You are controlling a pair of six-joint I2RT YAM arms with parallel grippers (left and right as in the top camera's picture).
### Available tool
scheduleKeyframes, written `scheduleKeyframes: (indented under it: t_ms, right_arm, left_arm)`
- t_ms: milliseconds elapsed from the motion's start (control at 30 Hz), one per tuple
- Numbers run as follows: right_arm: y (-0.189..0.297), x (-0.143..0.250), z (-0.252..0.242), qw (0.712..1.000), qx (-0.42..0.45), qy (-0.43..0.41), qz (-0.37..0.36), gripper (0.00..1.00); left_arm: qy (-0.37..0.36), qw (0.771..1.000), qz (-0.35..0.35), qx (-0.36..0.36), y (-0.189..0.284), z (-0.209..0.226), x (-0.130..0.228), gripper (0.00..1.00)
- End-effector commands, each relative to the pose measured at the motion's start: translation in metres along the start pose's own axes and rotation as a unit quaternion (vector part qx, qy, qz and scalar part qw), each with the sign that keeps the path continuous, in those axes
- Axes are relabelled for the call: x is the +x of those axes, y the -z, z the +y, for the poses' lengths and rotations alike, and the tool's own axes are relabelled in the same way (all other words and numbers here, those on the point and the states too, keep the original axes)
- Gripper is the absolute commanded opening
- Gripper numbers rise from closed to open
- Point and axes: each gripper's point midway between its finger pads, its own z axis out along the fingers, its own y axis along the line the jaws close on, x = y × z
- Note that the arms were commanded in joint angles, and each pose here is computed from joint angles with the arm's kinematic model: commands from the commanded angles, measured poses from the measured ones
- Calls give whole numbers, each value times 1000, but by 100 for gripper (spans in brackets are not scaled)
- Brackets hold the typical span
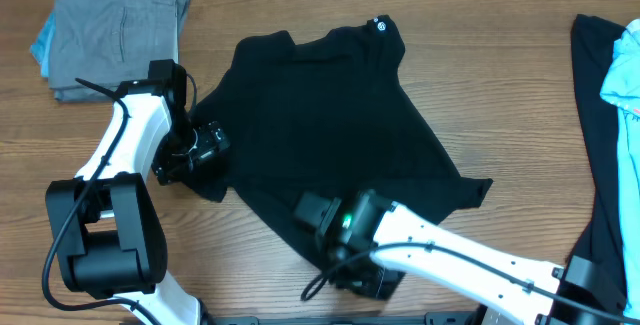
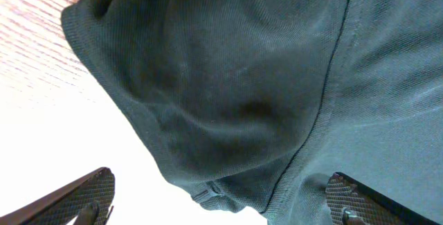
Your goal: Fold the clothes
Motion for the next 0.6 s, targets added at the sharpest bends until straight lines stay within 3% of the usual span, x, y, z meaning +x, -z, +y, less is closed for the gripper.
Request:
scheduleKeyframes:
  t_ms: [0, 233, 367, 567]
  right_arm:
    - [-2, 17, 3, 1000, 4, -12, 13, 91]
    - [26, -21, -14, 996, -21, -61, -65, 100]
    - [56, -64, -46, 983, -54, -109, -139, 100]
    - [78, -126, -94, 969, -95, -132, -187, 89]
  left_arm:
    - [-5, 1000, -11, -9, 5, 7, -2, 100]
    - [-3, 1000, -24, -19, 7, 11, -9, 100]
    - [-7, 999, -29, -16, 18, 8, -13, 92]
    - [-54, 997, -32, 51, 48, -28, -17, 80]
